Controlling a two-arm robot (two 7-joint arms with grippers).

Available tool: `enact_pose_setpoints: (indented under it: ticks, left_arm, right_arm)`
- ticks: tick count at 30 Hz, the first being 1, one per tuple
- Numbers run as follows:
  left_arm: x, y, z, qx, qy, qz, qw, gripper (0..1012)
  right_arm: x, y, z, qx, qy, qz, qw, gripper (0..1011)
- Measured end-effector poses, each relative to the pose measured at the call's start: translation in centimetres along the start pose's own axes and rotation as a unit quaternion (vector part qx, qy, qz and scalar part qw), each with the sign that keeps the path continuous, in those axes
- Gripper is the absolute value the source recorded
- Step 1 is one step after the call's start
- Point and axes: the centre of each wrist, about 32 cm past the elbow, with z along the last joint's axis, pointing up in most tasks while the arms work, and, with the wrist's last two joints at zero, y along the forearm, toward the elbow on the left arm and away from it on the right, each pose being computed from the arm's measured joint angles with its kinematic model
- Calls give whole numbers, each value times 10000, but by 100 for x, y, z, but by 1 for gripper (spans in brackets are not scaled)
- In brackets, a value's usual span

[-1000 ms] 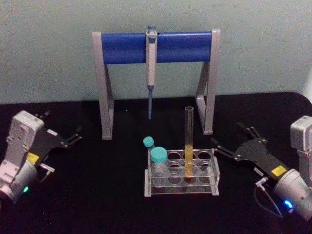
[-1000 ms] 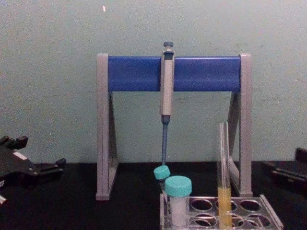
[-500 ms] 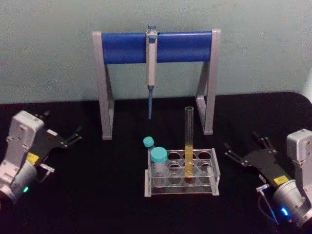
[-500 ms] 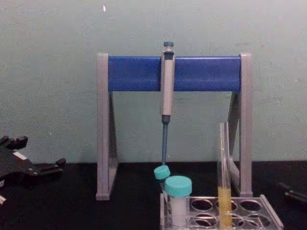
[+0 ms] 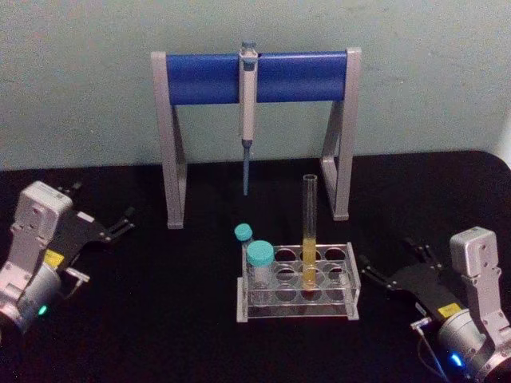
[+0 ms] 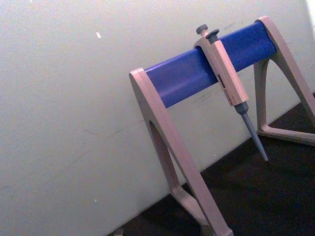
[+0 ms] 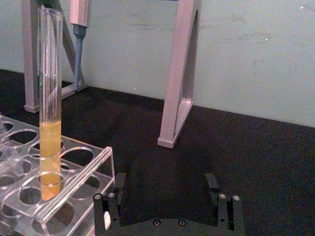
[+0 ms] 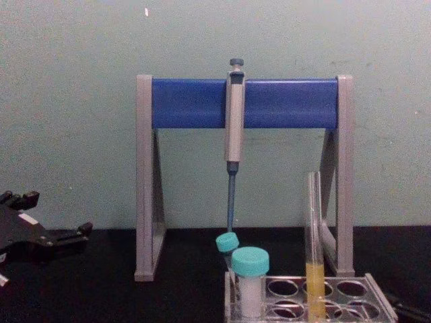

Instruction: Pick up the test tube from the test tube rack, shake it, then place it back into the test tube rack.

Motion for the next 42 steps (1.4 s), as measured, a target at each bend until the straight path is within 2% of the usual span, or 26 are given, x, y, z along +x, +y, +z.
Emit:
enact_pose_setpoints:
  ticks: [42]
  left_arm:
    - [0,0,0,0,0,0,10000,1010]
  right_arm:
    - [-12,6,-22,-47,-18,60,10000,1000]
